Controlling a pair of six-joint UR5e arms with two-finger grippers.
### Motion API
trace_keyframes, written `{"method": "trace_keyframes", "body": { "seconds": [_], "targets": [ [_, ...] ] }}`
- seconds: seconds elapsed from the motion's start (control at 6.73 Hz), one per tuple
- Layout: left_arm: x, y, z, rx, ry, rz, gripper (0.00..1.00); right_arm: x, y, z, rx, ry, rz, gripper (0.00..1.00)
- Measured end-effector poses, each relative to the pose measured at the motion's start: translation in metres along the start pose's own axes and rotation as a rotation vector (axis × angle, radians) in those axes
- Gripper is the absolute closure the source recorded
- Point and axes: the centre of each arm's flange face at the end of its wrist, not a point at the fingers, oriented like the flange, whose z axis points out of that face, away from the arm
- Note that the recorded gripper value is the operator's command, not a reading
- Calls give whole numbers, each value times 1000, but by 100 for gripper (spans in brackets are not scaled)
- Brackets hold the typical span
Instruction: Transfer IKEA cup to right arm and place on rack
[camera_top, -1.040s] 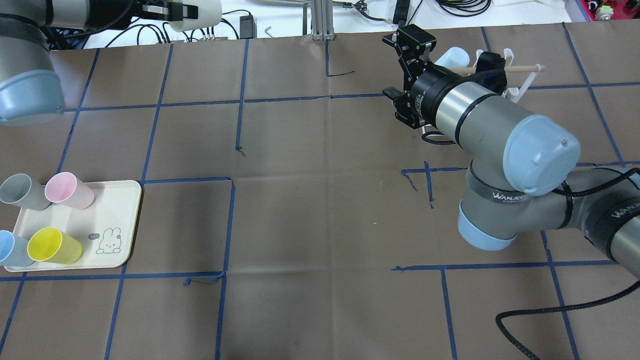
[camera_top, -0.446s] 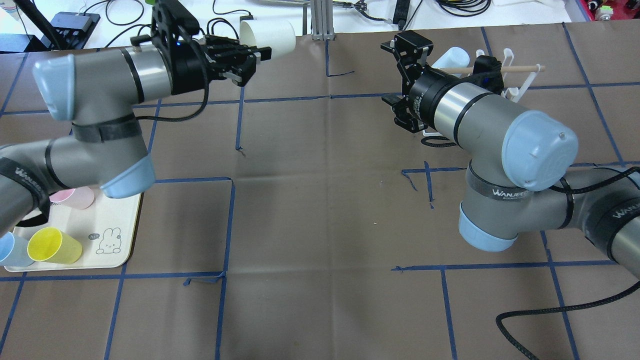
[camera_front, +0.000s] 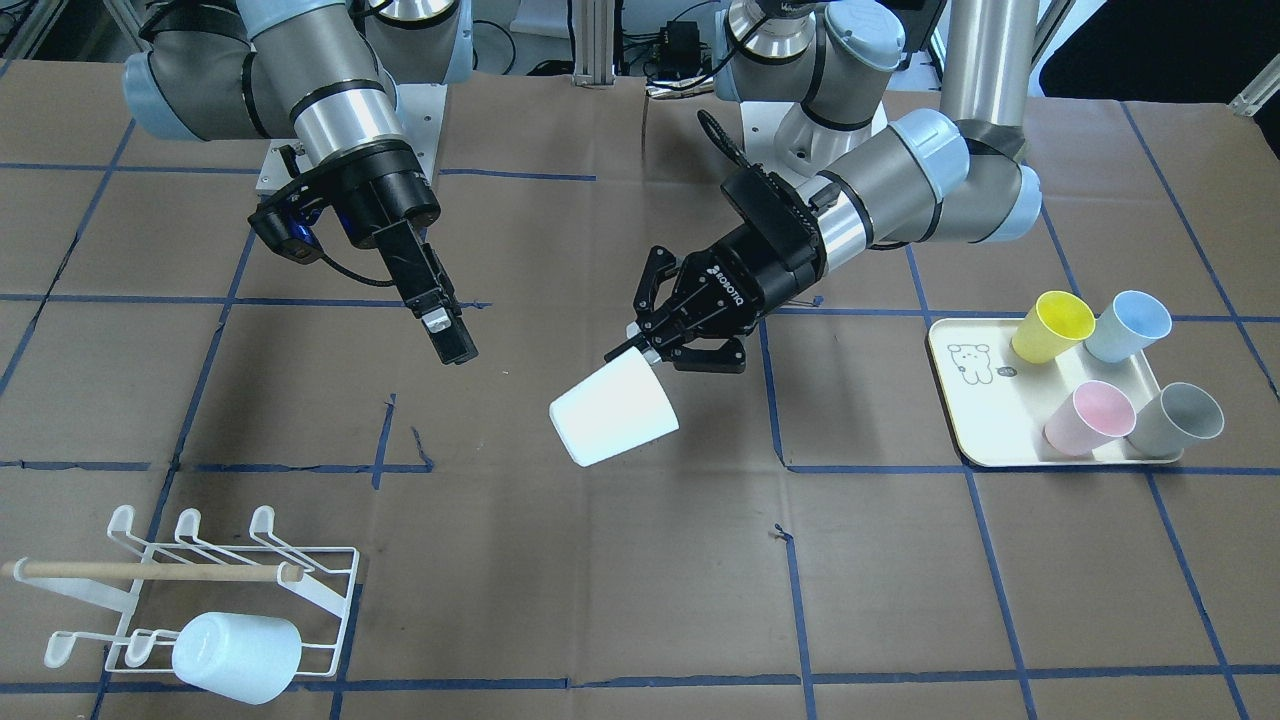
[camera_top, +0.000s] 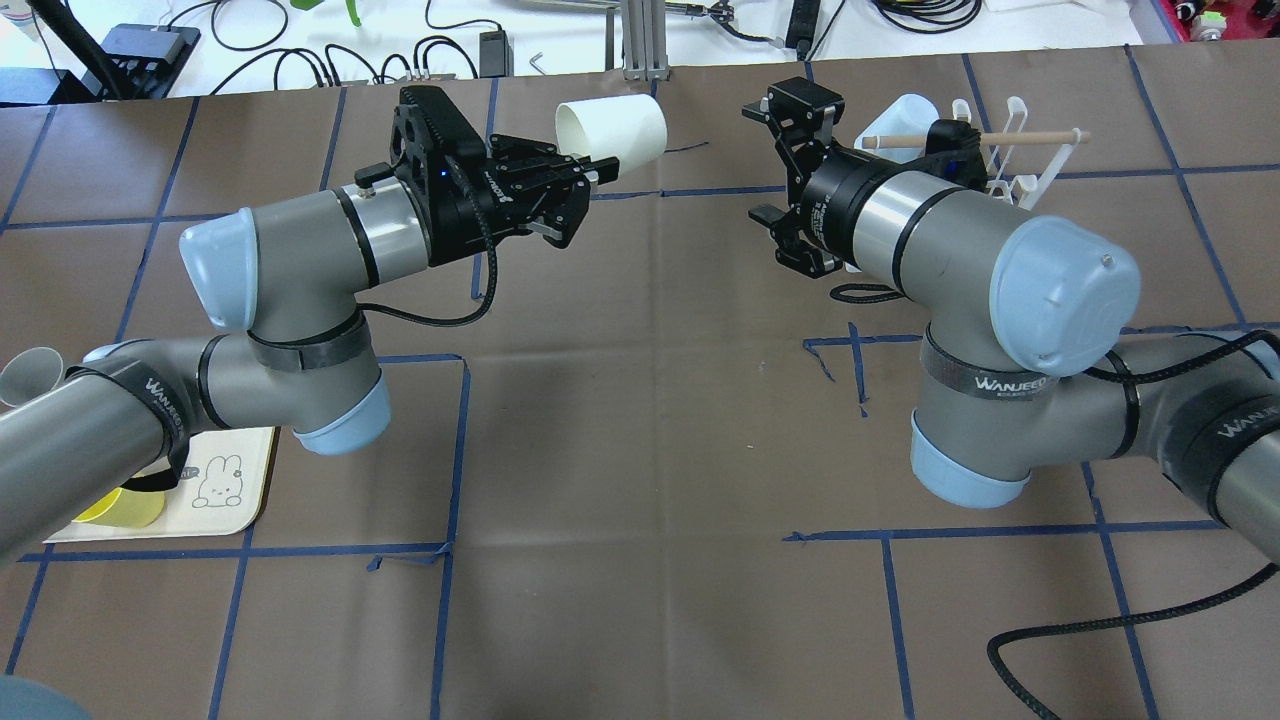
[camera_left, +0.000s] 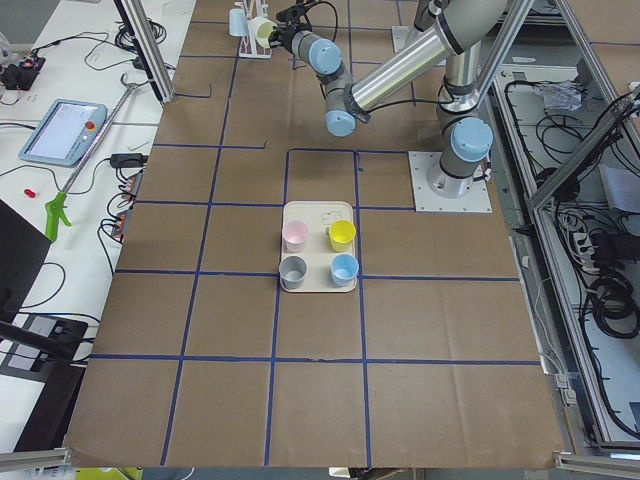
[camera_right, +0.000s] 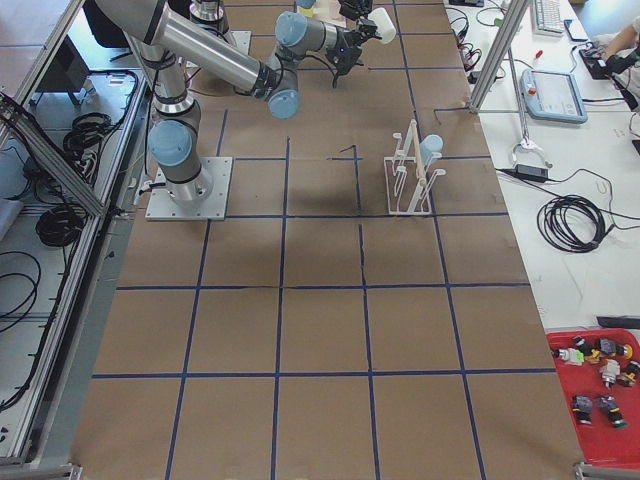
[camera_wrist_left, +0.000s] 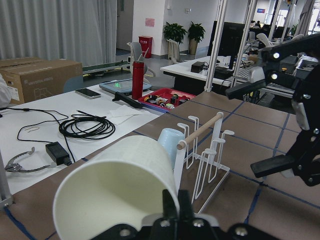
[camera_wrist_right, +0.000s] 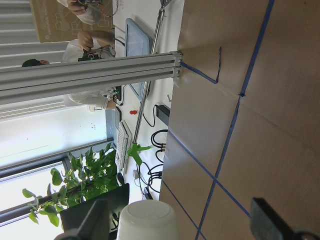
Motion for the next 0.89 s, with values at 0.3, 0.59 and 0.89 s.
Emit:
{"method": "trace_keyframes", "body": {
  "seconds": [0.3,0.59,0.89],
  "targets": [
    [18,12,4,23,10,0,96,2,9,4,-19,22,-21,1],
    [21,14,4,28,10,-4,96,7,21,11,-48,65,-37,1],
    [22,14,4,28,10,-5,95,2,31,19,-70,93,-47,2]
  ]
}}
